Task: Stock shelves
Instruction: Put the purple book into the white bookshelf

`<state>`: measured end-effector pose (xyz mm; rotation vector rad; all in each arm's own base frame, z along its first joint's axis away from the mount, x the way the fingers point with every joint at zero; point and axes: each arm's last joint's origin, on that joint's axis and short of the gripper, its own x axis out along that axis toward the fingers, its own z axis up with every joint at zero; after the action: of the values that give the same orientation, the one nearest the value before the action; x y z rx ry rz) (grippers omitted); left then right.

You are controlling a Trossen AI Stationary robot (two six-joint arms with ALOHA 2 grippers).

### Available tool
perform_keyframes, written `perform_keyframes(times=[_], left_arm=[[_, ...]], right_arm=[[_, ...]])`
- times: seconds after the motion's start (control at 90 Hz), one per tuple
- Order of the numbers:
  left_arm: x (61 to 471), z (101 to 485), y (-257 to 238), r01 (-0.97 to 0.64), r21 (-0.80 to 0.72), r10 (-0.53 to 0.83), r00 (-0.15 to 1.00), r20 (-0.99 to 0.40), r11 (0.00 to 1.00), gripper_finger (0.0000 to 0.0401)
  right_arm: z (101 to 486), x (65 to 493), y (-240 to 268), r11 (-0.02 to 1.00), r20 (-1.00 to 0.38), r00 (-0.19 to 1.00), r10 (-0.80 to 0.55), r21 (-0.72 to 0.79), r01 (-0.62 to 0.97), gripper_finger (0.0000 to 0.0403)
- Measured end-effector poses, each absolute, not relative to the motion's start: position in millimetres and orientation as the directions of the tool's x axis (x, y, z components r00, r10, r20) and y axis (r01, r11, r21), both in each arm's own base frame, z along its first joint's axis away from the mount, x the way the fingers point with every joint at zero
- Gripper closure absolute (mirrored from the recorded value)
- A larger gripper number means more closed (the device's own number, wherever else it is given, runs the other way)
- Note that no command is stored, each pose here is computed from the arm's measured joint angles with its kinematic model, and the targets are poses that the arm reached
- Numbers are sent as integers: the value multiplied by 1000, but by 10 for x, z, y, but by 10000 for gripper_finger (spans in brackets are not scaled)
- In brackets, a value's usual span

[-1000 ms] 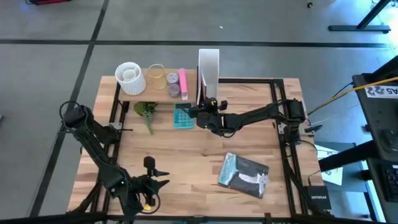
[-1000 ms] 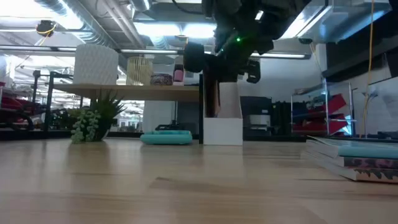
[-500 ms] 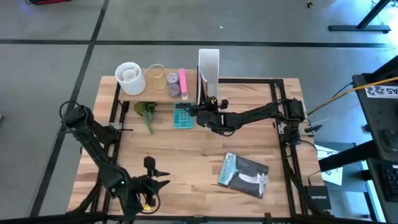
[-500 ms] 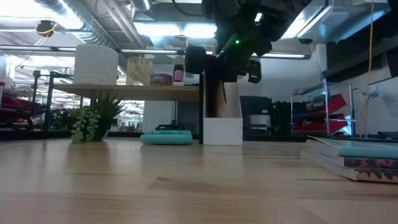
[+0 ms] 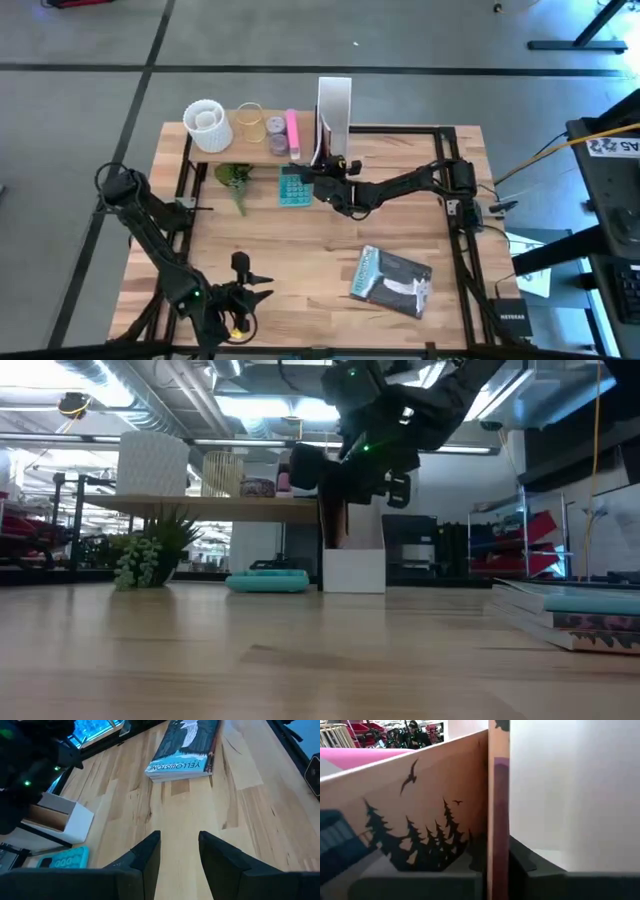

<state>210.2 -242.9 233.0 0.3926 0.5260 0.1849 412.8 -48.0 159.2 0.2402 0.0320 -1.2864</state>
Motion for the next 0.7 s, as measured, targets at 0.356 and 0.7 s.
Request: perform_keyframes(times=[0.356,0.7], left_arm=[[2103,2331,-2429,-69,414,270,851,-451,908,284],[2117,2344,-2442,-61,416,261,858,-443,907,284]], right_arm=[[1611,4146,-448,263,-120,265,-957,27,964,388],[1668,4177,-494,295,-92,289,-953,-74,952,393]])
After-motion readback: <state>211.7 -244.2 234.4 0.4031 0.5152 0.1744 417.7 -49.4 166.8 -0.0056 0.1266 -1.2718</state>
